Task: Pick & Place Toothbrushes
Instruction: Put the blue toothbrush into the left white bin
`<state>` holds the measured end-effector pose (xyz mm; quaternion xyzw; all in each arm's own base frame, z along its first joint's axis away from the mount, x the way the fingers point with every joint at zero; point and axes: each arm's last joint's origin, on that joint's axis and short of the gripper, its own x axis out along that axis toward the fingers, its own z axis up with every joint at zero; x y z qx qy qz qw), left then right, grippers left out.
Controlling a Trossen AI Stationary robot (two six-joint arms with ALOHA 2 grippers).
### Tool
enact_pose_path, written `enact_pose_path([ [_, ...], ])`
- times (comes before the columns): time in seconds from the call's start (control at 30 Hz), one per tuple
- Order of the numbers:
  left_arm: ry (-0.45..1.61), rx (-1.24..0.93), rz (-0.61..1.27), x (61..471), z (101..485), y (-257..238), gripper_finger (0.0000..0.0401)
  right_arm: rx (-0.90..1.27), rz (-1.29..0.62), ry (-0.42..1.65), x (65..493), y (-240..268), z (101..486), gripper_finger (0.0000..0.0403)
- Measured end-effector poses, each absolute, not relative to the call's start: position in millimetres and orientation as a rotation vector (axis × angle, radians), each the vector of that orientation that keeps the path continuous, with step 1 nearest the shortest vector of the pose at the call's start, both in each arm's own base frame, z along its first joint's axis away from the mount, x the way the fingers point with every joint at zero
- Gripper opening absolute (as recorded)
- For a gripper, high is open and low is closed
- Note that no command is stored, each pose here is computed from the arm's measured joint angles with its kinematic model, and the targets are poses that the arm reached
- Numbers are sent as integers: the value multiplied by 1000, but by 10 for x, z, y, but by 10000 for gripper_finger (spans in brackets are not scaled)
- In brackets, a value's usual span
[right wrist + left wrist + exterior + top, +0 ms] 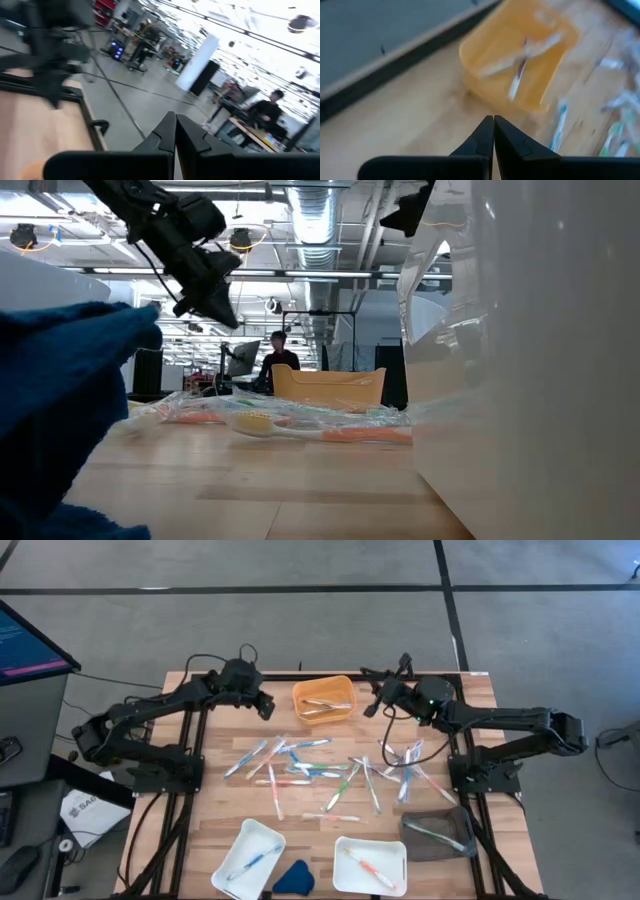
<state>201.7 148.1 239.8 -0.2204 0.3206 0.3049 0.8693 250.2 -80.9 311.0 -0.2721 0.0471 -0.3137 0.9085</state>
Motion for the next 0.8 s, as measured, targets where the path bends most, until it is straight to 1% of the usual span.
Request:
enact_pose_path([
  [0.1,821,-489,605,1970,2190,1327,5,-559,-692,88,2466,-909,3129,1],
  [0.27,950,-533,565,1935,1943,1097,5,-557,-735,75,2424,-1010,3151,1],
  [0.33,978,-529,533,1946,1886,1007,5,-561,-721,70,2415,-1036,3152,1],
  [0.5,1032,-528,386,1998,1857,798,5,-573,-650,50,2386,-1122,3152,1],
  [0.6,1062,-490,336,2019,1865,655,5,-557,-635,43,2370,-1160,3150,1],
  [0.67,1114,-421,335,2021,1847,531,3,-548,-639,47,2361,-1180,3144,1],
  [0.8,1226,-277,438,1959,1809,305,2,-545,-645,65,2350,-1205,3129,1],
])
